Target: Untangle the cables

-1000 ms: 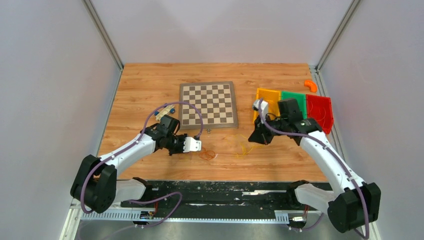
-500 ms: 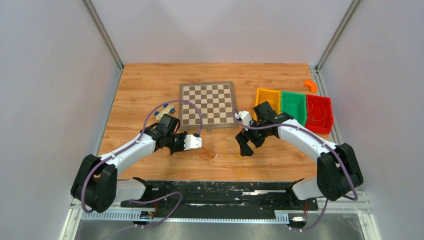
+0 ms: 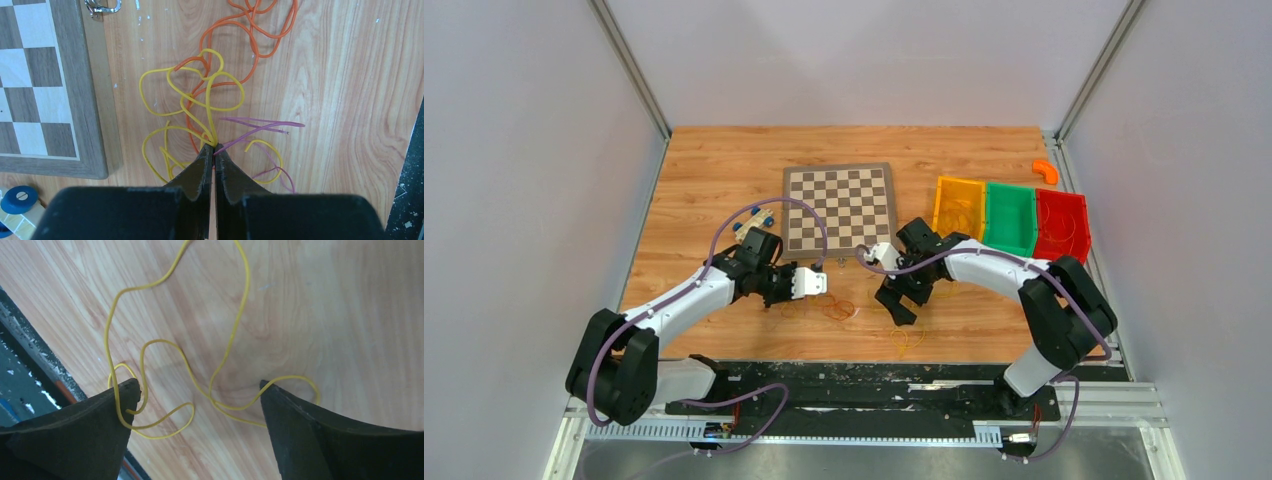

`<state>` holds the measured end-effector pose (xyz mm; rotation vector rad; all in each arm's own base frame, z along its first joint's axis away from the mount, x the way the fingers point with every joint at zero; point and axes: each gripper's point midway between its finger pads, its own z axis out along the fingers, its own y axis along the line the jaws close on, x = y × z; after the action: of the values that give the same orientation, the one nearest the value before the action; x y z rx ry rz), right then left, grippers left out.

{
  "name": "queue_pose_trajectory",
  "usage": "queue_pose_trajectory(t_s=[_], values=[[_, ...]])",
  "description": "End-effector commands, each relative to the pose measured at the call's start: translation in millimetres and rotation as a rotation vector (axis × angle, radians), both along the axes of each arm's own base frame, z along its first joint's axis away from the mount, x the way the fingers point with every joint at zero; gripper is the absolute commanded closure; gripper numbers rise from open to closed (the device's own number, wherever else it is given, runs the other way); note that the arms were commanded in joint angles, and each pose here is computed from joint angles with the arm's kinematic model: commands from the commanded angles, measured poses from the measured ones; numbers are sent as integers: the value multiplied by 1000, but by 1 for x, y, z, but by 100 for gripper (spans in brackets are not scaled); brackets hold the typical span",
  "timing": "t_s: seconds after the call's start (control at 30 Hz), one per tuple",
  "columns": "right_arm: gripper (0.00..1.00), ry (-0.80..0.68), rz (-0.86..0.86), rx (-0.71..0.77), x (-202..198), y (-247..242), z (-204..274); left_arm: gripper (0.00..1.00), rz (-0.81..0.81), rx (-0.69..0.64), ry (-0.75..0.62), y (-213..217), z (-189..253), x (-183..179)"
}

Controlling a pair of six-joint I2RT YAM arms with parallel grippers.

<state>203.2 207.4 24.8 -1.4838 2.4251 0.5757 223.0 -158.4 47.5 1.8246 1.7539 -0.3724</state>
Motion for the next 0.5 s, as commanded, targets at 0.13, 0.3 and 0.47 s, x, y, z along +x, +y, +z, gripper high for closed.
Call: queue_pose_trajectory(t_s=[0.13, 0.3, 0.47], values=[[37, -169, -48, -75, 39, -1, -14, 89, 7, -44, -1, -6, 4, 2], [100, -182, -66, -14, 32, -3, 24, 69, 11, -29, -18, -2, 3, 1], [100, -294, -136, 189, 51, -12, 123, 27, 46, -31, -46, 0, 9, 6]])
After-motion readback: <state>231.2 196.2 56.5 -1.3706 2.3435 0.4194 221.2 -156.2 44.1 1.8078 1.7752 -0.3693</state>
